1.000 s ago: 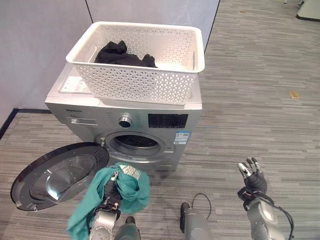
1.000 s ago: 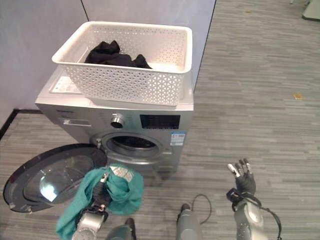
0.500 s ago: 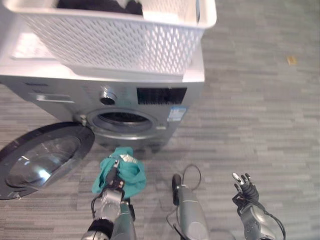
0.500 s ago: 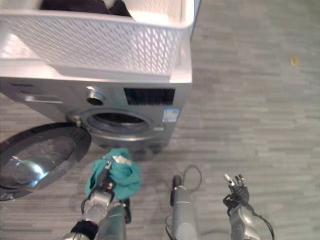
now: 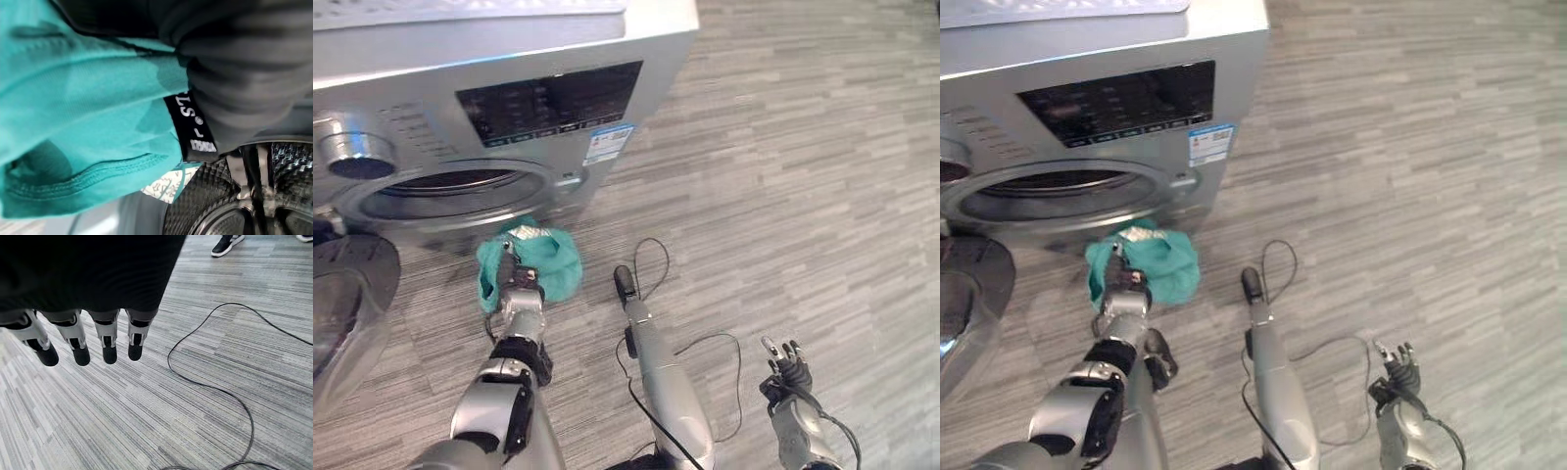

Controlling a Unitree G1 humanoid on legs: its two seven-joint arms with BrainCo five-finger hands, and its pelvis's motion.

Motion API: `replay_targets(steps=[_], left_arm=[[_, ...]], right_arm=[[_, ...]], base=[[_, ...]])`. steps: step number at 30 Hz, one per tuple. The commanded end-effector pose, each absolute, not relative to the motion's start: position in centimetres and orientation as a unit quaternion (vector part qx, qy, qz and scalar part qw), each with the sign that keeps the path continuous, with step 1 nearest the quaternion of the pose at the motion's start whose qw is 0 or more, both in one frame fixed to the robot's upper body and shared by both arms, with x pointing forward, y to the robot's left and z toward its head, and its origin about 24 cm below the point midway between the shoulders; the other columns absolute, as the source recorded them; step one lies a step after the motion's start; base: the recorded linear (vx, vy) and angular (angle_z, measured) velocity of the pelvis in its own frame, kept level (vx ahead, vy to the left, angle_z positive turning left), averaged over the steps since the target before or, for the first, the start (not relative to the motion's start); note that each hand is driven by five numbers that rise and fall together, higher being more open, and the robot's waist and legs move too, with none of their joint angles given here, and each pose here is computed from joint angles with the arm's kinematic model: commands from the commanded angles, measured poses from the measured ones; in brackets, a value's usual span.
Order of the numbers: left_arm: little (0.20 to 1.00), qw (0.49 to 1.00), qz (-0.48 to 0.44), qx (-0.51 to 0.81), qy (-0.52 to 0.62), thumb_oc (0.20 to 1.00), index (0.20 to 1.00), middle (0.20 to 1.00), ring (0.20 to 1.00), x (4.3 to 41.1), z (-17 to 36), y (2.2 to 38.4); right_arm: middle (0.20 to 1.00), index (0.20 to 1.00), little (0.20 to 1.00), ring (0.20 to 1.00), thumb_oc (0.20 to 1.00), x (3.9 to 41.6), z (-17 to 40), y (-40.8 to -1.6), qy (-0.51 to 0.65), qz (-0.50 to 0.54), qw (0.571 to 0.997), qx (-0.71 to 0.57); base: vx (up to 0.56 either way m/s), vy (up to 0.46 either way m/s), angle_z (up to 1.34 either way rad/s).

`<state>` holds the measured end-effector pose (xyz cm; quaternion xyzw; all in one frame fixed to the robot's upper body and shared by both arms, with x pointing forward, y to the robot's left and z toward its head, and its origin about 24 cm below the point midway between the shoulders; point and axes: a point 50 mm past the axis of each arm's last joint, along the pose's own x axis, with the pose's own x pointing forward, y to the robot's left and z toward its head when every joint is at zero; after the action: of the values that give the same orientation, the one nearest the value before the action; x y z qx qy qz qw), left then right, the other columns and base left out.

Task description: Grab the laundry basket,head to the washer,open it,put in the laundry and shut it.

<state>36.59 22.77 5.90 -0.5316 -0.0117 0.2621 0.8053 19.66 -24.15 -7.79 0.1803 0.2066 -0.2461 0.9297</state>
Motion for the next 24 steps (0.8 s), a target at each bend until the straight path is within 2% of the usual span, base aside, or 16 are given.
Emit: replay_targets(steps=[1, 2, 5, 11, 13, 14, 17, 21, 24], left_arm=[[0.200, 0.799, 0.267, -0.530, -0.095, 0.200, 0.200, 0.200, 0.200, 37.6, 10.4, 25.4], [0.200, 0.798, 0.260, -0.522, -0.150, 0.200, 0.200, 0.200, 0.200, 38.4, 14.7, 26.8], [0.200, 0.798, 0.240, -0.487, -0.263, 0.200, 0.200, 0.200, 0.200, 38.3, 23.2, 29.5], [0.200, 0.774, 0.211, -0.381, -0.459, 0.200, 0.200, 0.200, 0.200, 34.1, 37.0, 30.4], [0.200, 0.778, 0.218, -0.362, -0.465, 0.200, 0.200, 0.200, 0.200, 33.9, 37.9, 30.3], [0.200, 0.783, 0.257, -0.308, -0.475, 0.200, 0.200, 0.200, 0.200, 33.0, 39.4, 31.2], [0.200, 0.801, 0.323, -0.245, -0.441, 0.200, 0.200, 0.200, 0.200, 32.9, 38.9, 33.6], [0.200, 0.802, 0.372, -0.253, -0.393, 0.200, 0.200, 0.200, 0.200, 32.7, 36.5, 36.6], [0.200, 0.807, 0.377, -0.245, -0.384, 0.200, 0.200, 0.200, 0.200, 32.6, 36.4, 37.1]], right_arm=[[1.000, 1.000, 1.000, 1.000, 1.000, 19.5, -6.8, -25.9, 0.178, -0.248, 0.940, 0.152], [1.000, 1.000, 1.000, 1.000, 1.000, 19.4, -6.5, -25.9, 0.172, -0.235, 0.945, 0.148], [1.000, 1.000, 1.000, 1.000, 1.000, 19.3, -6.0, -26.4, 0.159, -0.228, 0.950, 0.142], [1.000, 1.000, 1.000, 1.000, 1.000, 18.0, -6.0, -26.9, 0.152, -0.239, 0.948, 0.147], [1.000, 1.000, 1.000, 1.000, 1.000, 17.7, -6.1, -26.8, 0.151, -0.238, 0.948, 0.148], [1.000, 1.000, 1.000, 1.000, 1.000, 17.1, -6.1, -27.1, 0.150, -0.243, 0.947, 0.144], [1.000, 1.000, 1.000, 1.000, 1.000, 17.4, -5.6, -26.8, 0.129, -0.236, 0.950, 0.157], [1.000, 1.000, 1.000, 1.000, 1.000, 18.4, -4.6, -26.3, 0.104, -0.215, 0.957, 0.163], [1.000, 1.000, 1.000, 1.000, 1.000, 18.7, -4.1, -26.5, 0.088, -0.216, 0.959, 0.163]], base=[[0.04, 0.005, -0.33], [0.04, -0.001, -0.30], [0.03, -0.040, -0.27], [0.01, -0.096, -0.13], [0.01, -0.081, -0.03], [0.00, -0.085, 0.19], [-0.01, -0.064, 0.22], [-0.01, -0.039, 0.04], [-0.01, -0.034, 0.09]])
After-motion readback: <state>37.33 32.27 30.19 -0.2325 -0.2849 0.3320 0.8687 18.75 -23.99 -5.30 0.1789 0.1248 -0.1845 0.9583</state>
